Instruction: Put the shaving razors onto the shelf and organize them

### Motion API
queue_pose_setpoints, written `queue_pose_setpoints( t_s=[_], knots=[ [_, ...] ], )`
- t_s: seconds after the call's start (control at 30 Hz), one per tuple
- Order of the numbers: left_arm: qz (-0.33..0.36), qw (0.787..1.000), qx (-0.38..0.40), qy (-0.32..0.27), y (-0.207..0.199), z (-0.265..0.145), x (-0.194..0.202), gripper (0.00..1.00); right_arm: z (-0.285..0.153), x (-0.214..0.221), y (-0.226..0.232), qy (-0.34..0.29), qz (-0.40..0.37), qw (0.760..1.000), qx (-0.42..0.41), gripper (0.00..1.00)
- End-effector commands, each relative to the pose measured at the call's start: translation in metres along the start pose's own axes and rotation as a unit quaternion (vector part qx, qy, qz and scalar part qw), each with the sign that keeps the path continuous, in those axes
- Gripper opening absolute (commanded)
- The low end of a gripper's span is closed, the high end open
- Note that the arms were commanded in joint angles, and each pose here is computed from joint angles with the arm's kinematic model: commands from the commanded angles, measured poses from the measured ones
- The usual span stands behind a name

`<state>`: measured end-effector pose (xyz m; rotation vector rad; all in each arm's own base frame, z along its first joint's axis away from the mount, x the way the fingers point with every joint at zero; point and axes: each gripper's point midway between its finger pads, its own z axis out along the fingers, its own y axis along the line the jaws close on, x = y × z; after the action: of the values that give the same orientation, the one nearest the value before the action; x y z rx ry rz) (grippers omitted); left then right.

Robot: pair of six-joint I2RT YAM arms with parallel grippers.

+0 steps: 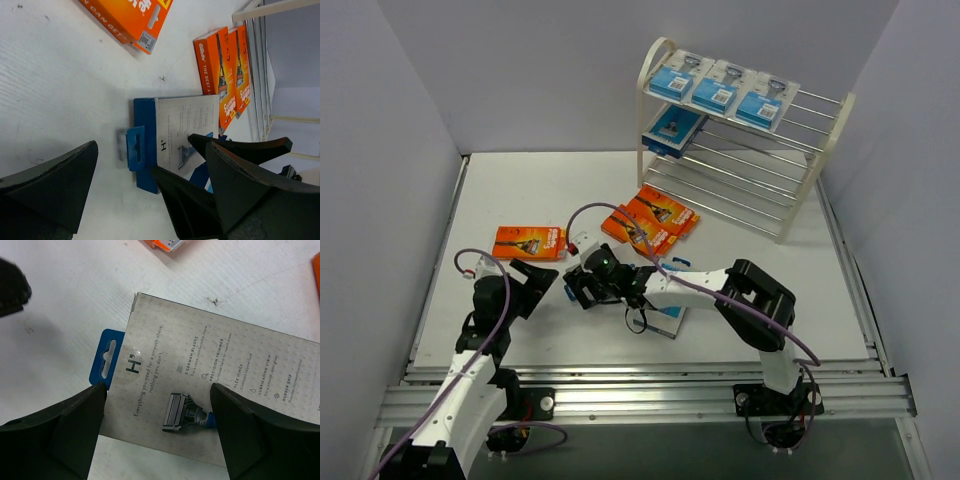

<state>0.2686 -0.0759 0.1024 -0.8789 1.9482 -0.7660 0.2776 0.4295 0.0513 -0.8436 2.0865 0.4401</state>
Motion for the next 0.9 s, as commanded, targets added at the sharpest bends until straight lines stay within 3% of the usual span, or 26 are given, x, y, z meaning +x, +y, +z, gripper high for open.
queue_pose_setpoints(
  t_s=[0.0, 0.13, 0.43, 0.47, 0.7, 0.87],
  knots=[
    [-0.035, 0.997, 0.067, -0.016, -0.026, -0.003, -0.007, 0.98, -0.013, -0.042, -0.023, -0.042, 0.041, 0.998, -0.001, 0.79],
    [-0.043, 0.996, 0.075, -0.015, -0.023, -0.002, -0.004, 1.00, -0.034, -0.065, -0.020, -0.078, 0.091, 0.991, -0.063, 0.79],
    [-0.056, 0.996, 0.075, -0.010, -0.010, 0.008, 0.005, 1.00, -0.044, -0.047, -0.023, -0.059, 0.093, 0.992, -0.061, 0.79],
    [-0.057, 0.995, 0.077, -0.010, -0.010, 0.009, 0.006, 0.94, -0.044, -0.046, -0.027, -0.059, 0.094, 0.992, -0.052, 0.78],
    [-0.051, 0.993, 0.102, -0.017, -0.019, 0.014, 0.002, 0.91, -0.048, -0.047, -0.033, -0.064, 0.098, 0.992, -0.044, 0.78],
    [-0.051, 0.993, 0.104, 0.008, -0.014, 0.023, 0.013, 0.79, -0.058, -0.055, -0.044, -0.074, 0.105, 0.991, -0.038, 0.79]
  ],
)
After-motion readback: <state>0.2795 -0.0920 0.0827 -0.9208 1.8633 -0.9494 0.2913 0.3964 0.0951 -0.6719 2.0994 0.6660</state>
